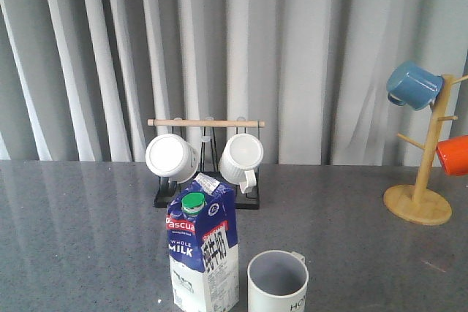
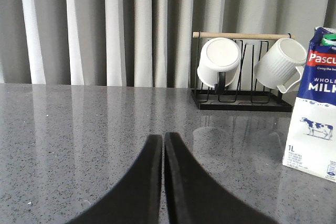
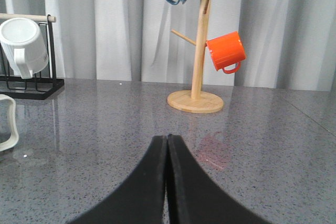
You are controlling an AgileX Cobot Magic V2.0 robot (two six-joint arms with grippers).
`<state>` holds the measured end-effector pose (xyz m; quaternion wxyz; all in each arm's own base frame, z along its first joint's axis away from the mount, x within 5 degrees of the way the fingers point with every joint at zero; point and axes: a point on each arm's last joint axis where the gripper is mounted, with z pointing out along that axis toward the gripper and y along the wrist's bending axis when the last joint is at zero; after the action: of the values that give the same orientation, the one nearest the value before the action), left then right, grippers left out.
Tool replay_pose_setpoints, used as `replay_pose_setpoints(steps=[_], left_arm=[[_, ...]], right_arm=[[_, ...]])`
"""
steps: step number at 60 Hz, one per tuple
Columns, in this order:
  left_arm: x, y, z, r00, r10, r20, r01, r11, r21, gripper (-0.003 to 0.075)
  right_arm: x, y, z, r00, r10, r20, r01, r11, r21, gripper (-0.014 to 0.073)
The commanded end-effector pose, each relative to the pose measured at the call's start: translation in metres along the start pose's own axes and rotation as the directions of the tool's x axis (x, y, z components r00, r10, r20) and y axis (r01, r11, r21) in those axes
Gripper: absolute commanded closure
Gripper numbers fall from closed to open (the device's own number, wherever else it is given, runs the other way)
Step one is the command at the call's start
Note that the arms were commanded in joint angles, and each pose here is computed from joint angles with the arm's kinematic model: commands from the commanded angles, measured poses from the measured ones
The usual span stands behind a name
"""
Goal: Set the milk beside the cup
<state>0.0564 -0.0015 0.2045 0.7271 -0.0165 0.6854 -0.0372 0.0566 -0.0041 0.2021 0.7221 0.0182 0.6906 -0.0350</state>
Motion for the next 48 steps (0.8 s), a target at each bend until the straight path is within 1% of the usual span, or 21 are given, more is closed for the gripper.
replay_pose_setpoints(steps=[1, 48], left_arm=[[-0.0168, -0.0016, -0.0024, 0.993, -0.012, 0.115, 0.011, 1.000, 0.013, 0.0726], [-0.0168, -0.0016, -0.0024, 0.993, -0.012, 0.115, 0.011, 1.000, 0.013, 0.0726]], right_arm=[[-0.0029, -0.0011, -0.0010, 0.998, -0.009, 0.065, 0.008, 1.000, 0.015, 0.0599], [-0.0025, -0.0009, -0.0010, 0.998, -0.003, 0.058, 0.002, 1.000, 0.013, 0.0599]])
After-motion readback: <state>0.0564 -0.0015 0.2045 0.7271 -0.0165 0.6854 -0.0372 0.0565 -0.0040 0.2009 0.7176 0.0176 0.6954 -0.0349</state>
